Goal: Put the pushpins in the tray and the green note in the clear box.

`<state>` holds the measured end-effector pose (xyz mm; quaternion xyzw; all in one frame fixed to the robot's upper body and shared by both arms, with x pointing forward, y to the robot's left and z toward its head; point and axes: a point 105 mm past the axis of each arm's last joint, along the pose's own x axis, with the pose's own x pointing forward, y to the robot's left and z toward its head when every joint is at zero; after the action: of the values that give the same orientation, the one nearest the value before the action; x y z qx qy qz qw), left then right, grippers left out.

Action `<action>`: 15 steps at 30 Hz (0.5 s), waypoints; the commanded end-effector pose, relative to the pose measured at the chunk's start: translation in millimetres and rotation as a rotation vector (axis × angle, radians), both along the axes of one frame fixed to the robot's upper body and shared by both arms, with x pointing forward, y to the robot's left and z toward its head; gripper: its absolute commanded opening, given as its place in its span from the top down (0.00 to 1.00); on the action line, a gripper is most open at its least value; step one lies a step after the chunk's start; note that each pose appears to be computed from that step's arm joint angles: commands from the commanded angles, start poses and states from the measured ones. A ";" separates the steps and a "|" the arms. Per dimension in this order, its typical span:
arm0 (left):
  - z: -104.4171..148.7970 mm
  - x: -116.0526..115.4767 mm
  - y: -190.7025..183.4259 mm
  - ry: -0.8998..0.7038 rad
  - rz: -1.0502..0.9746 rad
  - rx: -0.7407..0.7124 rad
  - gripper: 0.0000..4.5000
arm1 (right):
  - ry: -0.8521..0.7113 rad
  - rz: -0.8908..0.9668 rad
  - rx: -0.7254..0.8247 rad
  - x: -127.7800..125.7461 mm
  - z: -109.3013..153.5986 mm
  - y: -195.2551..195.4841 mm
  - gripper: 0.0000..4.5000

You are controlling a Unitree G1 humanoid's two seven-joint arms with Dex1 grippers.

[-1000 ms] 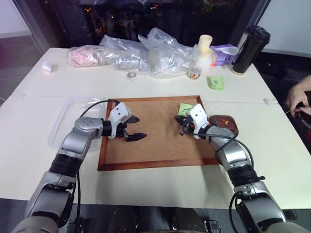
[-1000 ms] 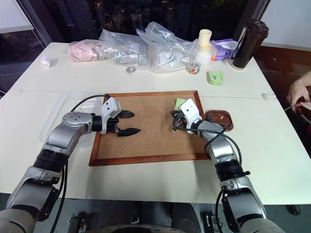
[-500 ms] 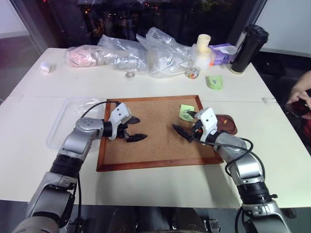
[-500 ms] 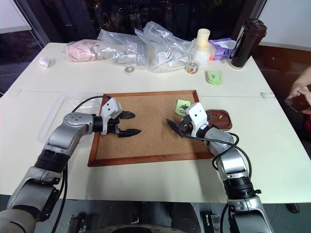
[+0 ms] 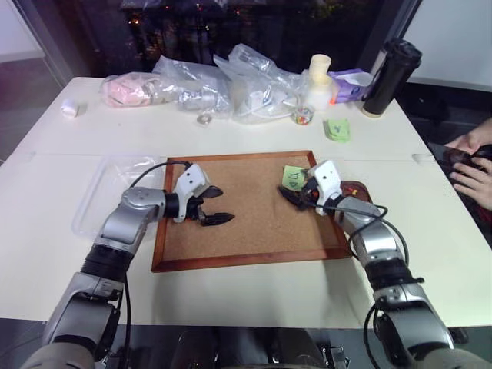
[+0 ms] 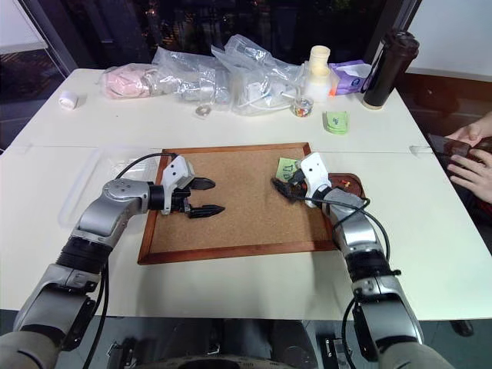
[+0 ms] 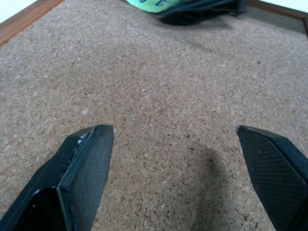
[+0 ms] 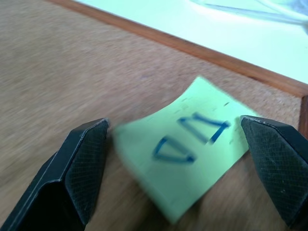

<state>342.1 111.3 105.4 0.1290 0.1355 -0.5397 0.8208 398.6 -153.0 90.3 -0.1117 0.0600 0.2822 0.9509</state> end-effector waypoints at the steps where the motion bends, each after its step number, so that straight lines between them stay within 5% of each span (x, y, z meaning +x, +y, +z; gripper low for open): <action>1: 8.7 -1.5 -0.6 -0.029 -0.007 -0.008 0.00 | 0.099 0.010 -0.008 -5.8 -26.4 -5.6 0.28; 8: 9.1 -2.4 0.4 -0.025 0.011 -0.018 0.00 | 0.160 0.016 -0.013 -12.2 -45.5 -3.3 0.99; 15: 26.1 10.8 10.2 -0.047 0.037 -0.049 0.00 | 0.113 0.024 0.072 -15.9 -27.7 3.1 0.99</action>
<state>345.6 117.8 108.1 0.1226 0.1412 -0.5283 0.8282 391.9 -152.0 81.9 -0.0833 0.0687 0.2947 0.9495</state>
